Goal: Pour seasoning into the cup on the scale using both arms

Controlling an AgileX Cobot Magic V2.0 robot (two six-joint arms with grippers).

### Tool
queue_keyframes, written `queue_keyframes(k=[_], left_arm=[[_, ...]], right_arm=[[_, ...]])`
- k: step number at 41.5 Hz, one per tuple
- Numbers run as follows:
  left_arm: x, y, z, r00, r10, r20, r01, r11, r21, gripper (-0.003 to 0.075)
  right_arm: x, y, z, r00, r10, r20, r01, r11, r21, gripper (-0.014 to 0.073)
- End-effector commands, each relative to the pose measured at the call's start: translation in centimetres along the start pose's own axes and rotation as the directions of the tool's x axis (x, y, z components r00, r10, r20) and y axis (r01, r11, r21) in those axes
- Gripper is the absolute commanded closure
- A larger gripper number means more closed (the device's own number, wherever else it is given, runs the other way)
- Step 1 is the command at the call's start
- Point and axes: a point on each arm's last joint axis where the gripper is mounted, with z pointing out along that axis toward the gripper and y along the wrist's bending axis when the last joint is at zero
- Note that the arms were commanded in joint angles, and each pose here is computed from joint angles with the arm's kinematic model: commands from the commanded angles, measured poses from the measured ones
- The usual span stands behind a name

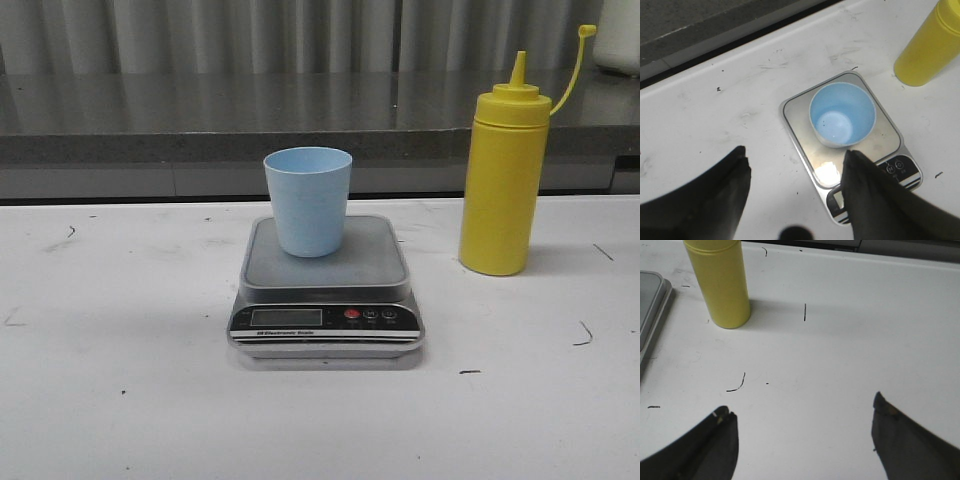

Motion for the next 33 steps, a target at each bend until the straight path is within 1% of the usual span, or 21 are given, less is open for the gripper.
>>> queue_keyframes(k=[1,9,16,19,22,25,33], left_arm=[[0.7,0.9,-5.0,0.987,-0.006,0.159,0.008,1.000,-0.012,0.0334],[5.1,1.4,-8.9,0.976,-0.014,0.217,0.016,1.000,-0.004,0.0334],[8.8,1.5,-12.2,0.954,-0.037,0.298,0.031,0.999,0.025,0.0334],[10.3,1.6,-13.1,0.946,-0.040,0.322,0.033,0.999,0.027,0.0334],[11.8,1.6,-13.9,0.935,-0.075,0.348,0.064,0.997,0.042,0.0334],[13.3,1.7,-14.6,0.927,-0.084,0.366,0.071,0.996,0.048,0.0334],[16.2,1.8,-15.5,0.914,-0.091,0.395,0.074,0.996,0.058,0.0334]], right_arm=[[-1.3,-0.1,-0.3,0.997,-0.021,0.081,0.020,1.000,0.013,0.0022],[-1.3,-0.1,-0.3,0.997,-0.021,0.081,0.020,1.000,0.013,0.0022],[-1.3,-0.1,-0.3,0.997,-0.021,0.081,0.020,1.000,0.013,0.0022],[-1.3,-0.1,-0.3,0.997,-0.021,0.081,0.020,1.000,0.013,0.0022],[-1.3,-0.1,-0.3,0.997,-0.021,0.081,0.020,1.000,0.013,0.0022],[-1.3,-0.1,-0.3,0.997,-0.021,0.081,0.020,1.000,0.013,0.0022],[-1.3,-0.1,-0.3,0.997,-0.021,0.081,0.020,1.000,0.013,0.0022]])
